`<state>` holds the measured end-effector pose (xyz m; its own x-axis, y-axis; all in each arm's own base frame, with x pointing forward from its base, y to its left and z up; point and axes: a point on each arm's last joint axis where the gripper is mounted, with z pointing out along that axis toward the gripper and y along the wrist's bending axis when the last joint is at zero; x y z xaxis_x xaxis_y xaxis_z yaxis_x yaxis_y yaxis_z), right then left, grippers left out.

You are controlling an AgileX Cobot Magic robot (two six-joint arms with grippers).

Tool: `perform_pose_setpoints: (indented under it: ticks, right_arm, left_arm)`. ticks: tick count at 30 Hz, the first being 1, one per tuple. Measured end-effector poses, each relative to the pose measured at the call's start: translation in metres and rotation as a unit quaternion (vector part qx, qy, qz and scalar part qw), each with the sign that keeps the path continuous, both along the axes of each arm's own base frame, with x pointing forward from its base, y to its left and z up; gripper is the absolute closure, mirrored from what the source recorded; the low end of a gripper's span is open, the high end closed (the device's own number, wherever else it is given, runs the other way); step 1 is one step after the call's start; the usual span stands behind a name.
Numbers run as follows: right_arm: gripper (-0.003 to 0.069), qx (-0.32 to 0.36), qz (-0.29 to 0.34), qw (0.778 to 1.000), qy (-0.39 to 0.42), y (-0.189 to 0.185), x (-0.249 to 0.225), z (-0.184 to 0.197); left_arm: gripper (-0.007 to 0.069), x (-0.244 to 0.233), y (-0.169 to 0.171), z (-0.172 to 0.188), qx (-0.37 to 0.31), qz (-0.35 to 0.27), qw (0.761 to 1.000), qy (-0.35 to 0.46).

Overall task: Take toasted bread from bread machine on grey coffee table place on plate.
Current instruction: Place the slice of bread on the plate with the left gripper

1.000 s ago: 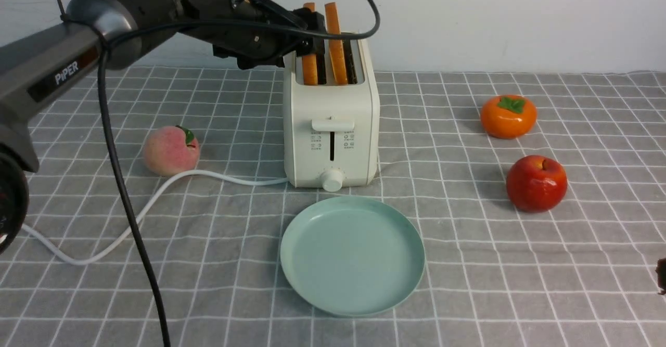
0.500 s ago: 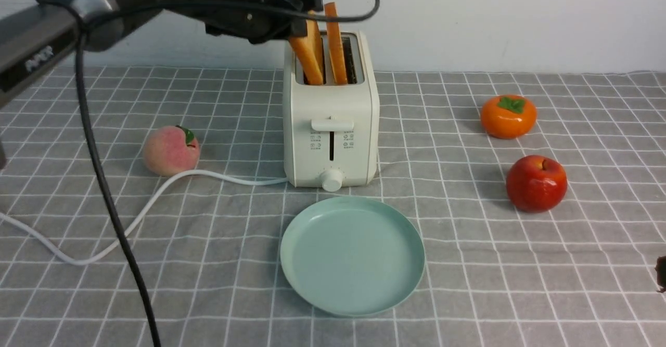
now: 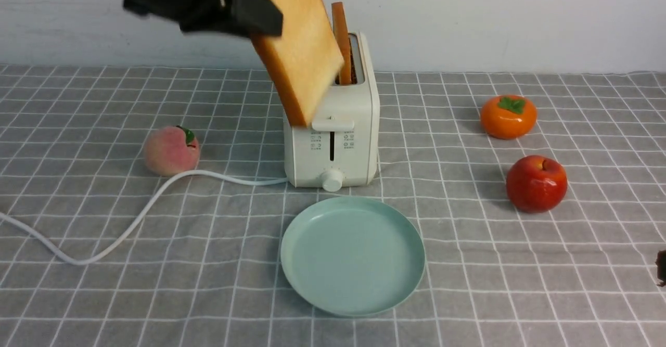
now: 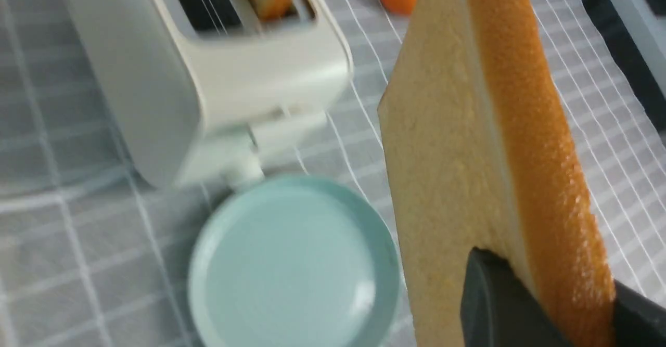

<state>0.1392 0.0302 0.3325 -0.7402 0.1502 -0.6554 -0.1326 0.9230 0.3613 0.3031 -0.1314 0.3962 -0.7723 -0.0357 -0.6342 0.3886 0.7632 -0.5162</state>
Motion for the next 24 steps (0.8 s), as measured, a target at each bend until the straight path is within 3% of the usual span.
perform_pose_setpoints:
  ticks: [4, 9, 17, 24]
  right_arm:
    - [0.0636, 0.002, -0.002, 1.000, -0.004, 0.000, 0.001, 0.001]
    - [0.0636, 0.002, -0.004, 1.000, -0.008, 0.000, 0.001, 0.001]
    - [0.0630, 0.002, -0.005, 1.000, -0.010, 0.000, 0.001, 0.001]
    - [0.0624, 0.002, -0.008, 1.000, -0.016, -0.001, 0.002, 0.002]
  left_arm:
    - [0.0533, -0.012, -0.008, -0.070, -0.061, -0.028, 0.996, 0.050]
    - [0.0533, -0.011, -0.008, -0.132, -0.136, 0.033, 0.987, 0.073]
    - [0.0532, 0.005, -0.008, -0.185, -0.141, 0.076, 0.981, 0.107]
    - [0.0393, 0.010, -0.012, -0.211, -0.138, 0.071, 0.977, 0.146]
